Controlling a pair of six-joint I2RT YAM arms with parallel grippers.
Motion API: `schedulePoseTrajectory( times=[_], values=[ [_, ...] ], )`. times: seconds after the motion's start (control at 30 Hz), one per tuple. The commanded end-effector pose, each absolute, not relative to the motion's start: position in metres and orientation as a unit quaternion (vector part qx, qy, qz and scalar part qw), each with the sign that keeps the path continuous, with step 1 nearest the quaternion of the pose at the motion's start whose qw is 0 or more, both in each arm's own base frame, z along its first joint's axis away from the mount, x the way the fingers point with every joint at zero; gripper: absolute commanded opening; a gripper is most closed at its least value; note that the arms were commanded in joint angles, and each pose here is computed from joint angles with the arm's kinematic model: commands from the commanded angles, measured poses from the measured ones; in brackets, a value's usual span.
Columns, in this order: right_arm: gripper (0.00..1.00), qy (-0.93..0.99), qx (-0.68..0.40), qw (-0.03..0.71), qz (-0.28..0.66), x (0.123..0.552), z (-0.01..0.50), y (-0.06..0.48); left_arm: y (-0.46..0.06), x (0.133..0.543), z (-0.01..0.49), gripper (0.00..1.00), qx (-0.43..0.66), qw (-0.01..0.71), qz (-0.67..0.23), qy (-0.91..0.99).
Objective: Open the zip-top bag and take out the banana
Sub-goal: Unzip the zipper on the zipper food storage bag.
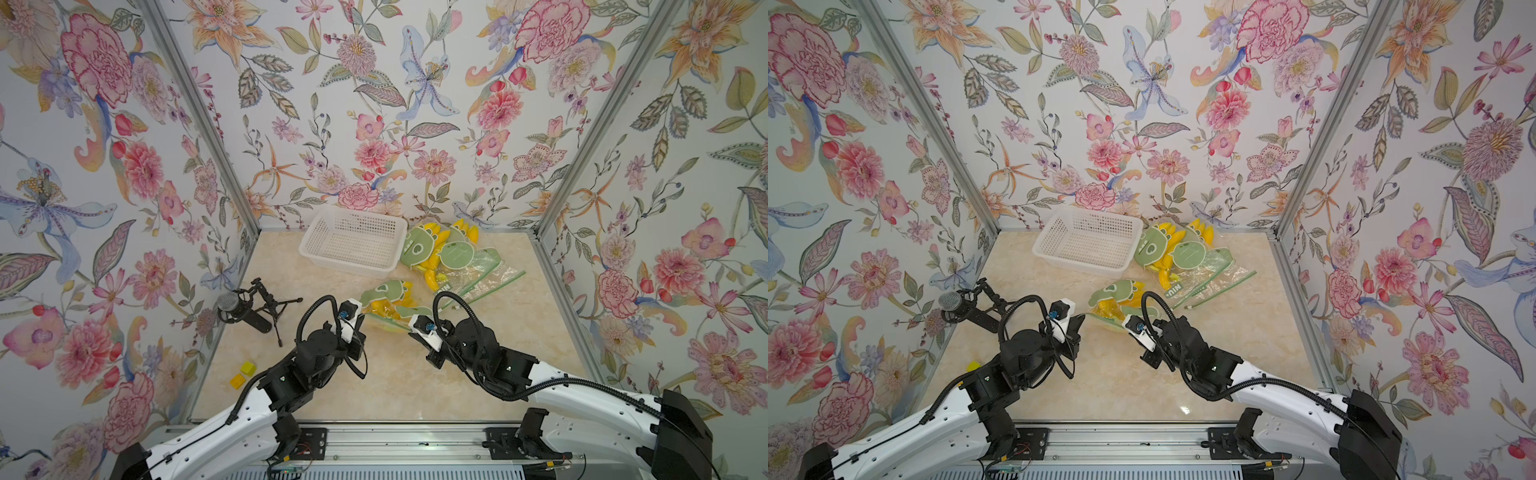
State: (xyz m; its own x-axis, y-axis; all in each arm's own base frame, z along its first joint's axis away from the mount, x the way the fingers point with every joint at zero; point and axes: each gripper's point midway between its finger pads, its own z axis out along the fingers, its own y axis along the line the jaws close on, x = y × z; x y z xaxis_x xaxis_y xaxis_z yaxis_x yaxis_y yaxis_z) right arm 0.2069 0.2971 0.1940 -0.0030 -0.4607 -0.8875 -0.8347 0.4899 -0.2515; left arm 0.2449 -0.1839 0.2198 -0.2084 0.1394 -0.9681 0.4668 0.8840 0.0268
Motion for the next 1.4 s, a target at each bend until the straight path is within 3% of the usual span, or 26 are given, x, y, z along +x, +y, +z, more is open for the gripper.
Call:
schedulePoseTrajectory(
  times=[0.0, 0.57, 0.93, 1.23, 1.37],
  values=[
    [0.03, 0.712, -0.467, 0.508, 0.129, 0.214, 0.176, 0.279, -0.140, 0.260, 0.226, 0.00, 0.107, 0.615, -0.076, 0.778],
    [0.02, 0.754, -0.399, 0.515, 0.086, 0.241, 0.174, 0.241, -0.094, 0.266, 0.228, 0.00, 0.028, 0.618, -0.028, 0.785],
    [0.01, 0.758, -0.394, 0.513, 0.082, 0.247, 0.174, 0.238, -0.121, 0.263, 0.226, 0.00, 0.083, 0.610, -0.085, 0.783],
    [0.00, 0.765, -0.378, 0.518, 0.060, 0.256, 0.173, 0.228, -0.167, 0.258, 0.297, 0.40, 0.191, 0.581, -0.146, 0.778],
    [0.00, 0.764, -0.371, 0.524, 0.064, 0.258, 0.176, 0.228, -0.197, 0.257, 0.290, 0.43, 0.257, 0.542, -0.174, 0.781]
  ],
)
